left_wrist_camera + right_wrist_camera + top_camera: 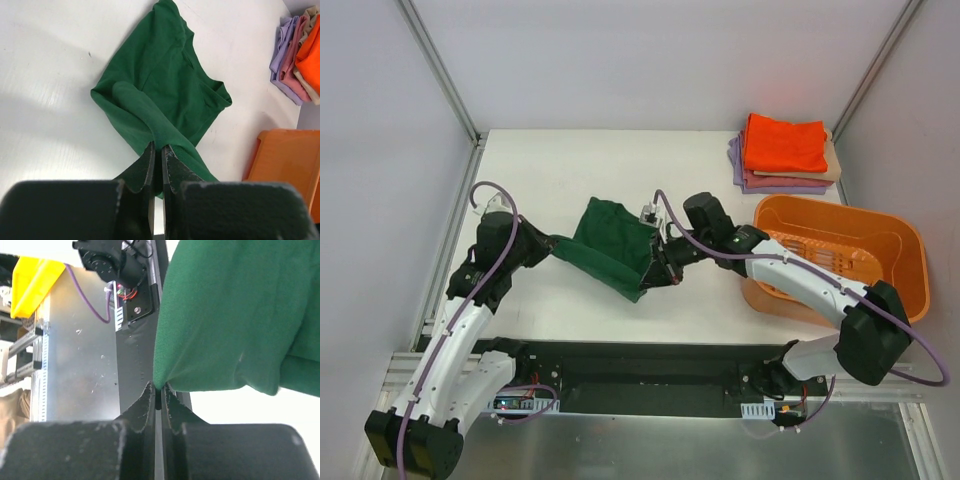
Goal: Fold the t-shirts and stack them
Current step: Fold the long partially folded tshirt into a neat square
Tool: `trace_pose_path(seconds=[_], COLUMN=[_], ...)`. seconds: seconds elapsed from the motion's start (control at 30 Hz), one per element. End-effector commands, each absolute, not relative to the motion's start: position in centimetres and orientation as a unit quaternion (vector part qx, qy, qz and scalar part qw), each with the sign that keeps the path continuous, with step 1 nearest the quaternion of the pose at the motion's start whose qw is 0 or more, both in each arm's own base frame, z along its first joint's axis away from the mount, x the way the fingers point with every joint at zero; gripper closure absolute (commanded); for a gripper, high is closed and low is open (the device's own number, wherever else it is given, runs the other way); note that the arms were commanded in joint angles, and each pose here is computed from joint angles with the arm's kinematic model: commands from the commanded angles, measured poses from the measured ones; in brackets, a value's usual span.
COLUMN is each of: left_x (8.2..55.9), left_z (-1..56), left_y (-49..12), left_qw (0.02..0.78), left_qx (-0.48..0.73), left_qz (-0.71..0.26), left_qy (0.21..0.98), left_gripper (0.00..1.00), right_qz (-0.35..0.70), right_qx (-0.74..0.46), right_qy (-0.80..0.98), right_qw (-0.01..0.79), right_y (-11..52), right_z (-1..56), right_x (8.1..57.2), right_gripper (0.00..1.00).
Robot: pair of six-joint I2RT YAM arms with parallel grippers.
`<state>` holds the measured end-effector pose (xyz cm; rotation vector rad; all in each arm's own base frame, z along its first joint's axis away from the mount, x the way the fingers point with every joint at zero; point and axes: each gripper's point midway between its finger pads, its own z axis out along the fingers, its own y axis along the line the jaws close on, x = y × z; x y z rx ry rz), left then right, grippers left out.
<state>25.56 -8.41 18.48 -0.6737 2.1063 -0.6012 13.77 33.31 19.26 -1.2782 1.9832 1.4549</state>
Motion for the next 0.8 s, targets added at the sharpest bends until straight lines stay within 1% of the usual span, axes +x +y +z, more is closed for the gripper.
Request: trace_pose_path(seconds=[0.0, 0.2, 0.3, 0.43, 0.57, 0.77], left_x=[28.4, 32.2, 34.1, 36.8, 39.1, 42.9], left_z=[21.7, 21.9, 21.9, 21.9, 20.9, 18.0], left_y=[-6.5, -8.2, -8.5, -8.7, -9.3, -10.3], left_qw=[0.465, 0.452, 0.448, 0.448, 0.431, 0.396], left_qx=[-0.299, -0.285, -0.285, -0.284, -0.275, -0.265], left_qz=[-0.207, -0.228, -0.222, -0.213, -0.205, -0.191], left_qy=[0.807, 0.814, 0.817, 0.821, 0.834, 0.858], left_gripper=[1.0, 1.0, 1.0, 1.0, 1.0, 1.0], right_qz=[0.529, 0.468, 0.453, 0.432, 0.415, 0.392], right_qx=[-0.401, -0.352, -0.332, -0.307, -0.27, -0.248], right_qy=[0.725, 0.772, 0.784, 0.805, 0.827, 0.848], right_qw=[0.18, 0.249, 0.263, 0.266, 0.268, 0.258], right_y=[32.0, 30.5, 29.7, 28.7, 27.1, 26.9], right_z=[21.0, 20.1, 19.8, 18.4, 17.1, 14.3], right_x=[15.4, 21.9, 24.3, 27.2, 30.1, 33.7], right_gripper=[0.99, 0.99, 0.99, 0.99, 1.0, 0.99])
